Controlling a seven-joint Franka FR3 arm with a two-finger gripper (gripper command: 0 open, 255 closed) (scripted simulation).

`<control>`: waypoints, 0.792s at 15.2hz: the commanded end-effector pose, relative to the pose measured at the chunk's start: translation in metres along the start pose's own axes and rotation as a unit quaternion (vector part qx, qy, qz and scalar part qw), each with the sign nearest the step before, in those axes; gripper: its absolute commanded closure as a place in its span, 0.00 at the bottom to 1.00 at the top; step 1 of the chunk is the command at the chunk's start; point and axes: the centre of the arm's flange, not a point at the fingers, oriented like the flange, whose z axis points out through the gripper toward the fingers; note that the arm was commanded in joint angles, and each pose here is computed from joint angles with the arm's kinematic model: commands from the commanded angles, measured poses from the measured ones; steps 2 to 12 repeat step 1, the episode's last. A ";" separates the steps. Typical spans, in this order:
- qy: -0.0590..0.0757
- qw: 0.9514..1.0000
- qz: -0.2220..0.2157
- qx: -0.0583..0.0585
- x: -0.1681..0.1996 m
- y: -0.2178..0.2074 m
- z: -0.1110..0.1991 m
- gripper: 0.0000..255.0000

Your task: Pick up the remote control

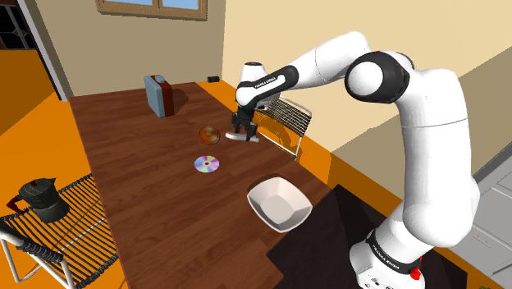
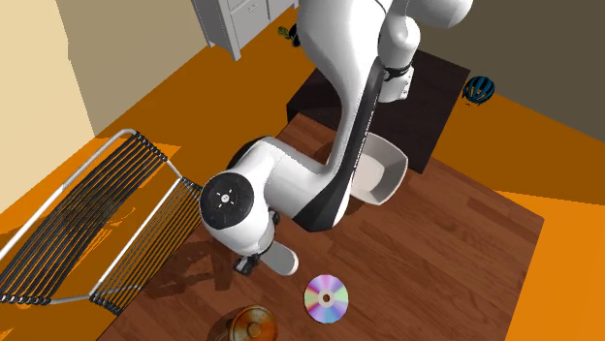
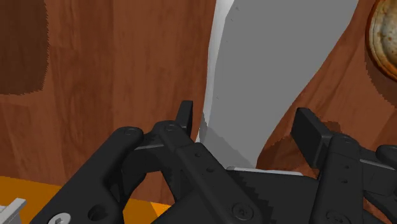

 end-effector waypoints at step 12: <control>0.000 1.000 0.000 0.000 0.000 0.000 -0.003 1.00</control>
